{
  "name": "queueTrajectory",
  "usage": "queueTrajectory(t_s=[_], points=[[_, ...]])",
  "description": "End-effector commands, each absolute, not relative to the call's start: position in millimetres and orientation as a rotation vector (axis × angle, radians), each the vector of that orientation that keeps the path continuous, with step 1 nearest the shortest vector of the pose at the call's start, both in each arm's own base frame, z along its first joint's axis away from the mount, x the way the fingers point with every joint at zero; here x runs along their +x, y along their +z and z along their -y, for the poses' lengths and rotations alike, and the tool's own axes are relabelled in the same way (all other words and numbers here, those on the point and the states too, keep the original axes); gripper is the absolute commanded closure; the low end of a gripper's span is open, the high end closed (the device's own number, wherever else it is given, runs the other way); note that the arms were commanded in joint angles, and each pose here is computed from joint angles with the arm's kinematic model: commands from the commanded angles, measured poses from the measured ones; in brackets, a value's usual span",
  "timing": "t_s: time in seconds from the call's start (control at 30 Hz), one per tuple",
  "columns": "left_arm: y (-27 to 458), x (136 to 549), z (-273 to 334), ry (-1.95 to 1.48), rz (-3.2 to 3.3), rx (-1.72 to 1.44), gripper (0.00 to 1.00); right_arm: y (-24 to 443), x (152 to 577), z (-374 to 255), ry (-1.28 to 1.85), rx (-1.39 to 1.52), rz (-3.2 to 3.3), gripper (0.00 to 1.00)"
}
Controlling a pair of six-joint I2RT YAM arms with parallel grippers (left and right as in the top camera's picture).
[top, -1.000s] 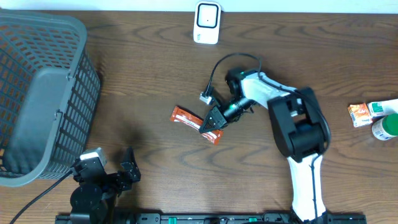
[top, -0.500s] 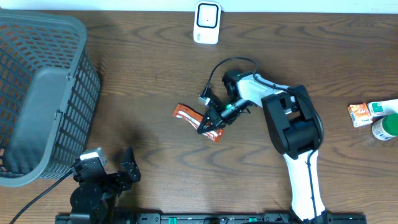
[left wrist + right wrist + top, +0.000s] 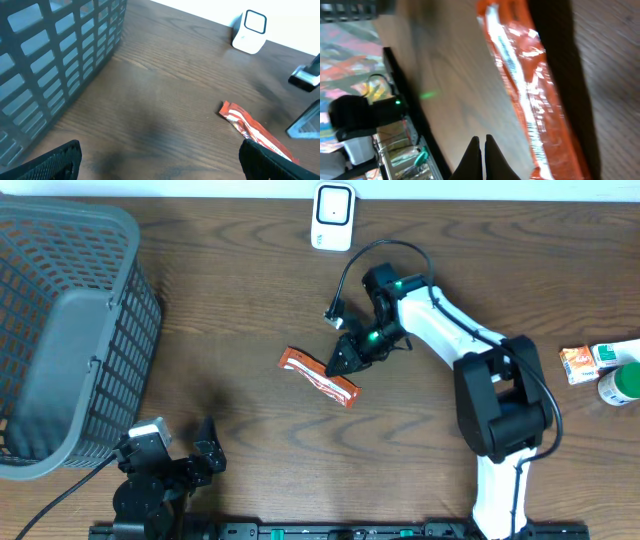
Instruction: Scan the item barcode
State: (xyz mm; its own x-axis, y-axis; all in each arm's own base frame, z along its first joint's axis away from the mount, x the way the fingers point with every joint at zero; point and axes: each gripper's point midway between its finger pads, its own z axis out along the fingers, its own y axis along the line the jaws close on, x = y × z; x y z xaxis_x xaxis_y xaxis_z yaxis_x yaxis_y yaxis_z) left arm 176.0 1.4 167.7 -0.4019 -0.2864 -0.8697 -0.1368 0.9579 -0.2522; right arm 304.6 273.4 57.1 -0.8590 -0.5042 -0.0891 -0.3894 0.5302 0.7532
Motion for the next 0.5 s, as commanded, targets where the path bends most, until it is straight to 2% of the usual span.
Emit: queueTrajectory(t_s=[0.0,0.27,0.47], points=[[169.9,175.8,-1.1,-0.161,-1.986,-0.286,0.02,28.2,298.3,-267.5,-1.169,0.724,2.593,0.99],[169.9,175.8,-1.1,-0.161,-1.986,-0.286,0.02,-13.2,264.3,-249.4,-1.103,0.710,2.421,0.99],[169.9,175.8,-1.1,-0.161,-1.986,-0.286,0.02,2.9,250.7,-246.4,-1.094,0.720,2.371,0.98]])
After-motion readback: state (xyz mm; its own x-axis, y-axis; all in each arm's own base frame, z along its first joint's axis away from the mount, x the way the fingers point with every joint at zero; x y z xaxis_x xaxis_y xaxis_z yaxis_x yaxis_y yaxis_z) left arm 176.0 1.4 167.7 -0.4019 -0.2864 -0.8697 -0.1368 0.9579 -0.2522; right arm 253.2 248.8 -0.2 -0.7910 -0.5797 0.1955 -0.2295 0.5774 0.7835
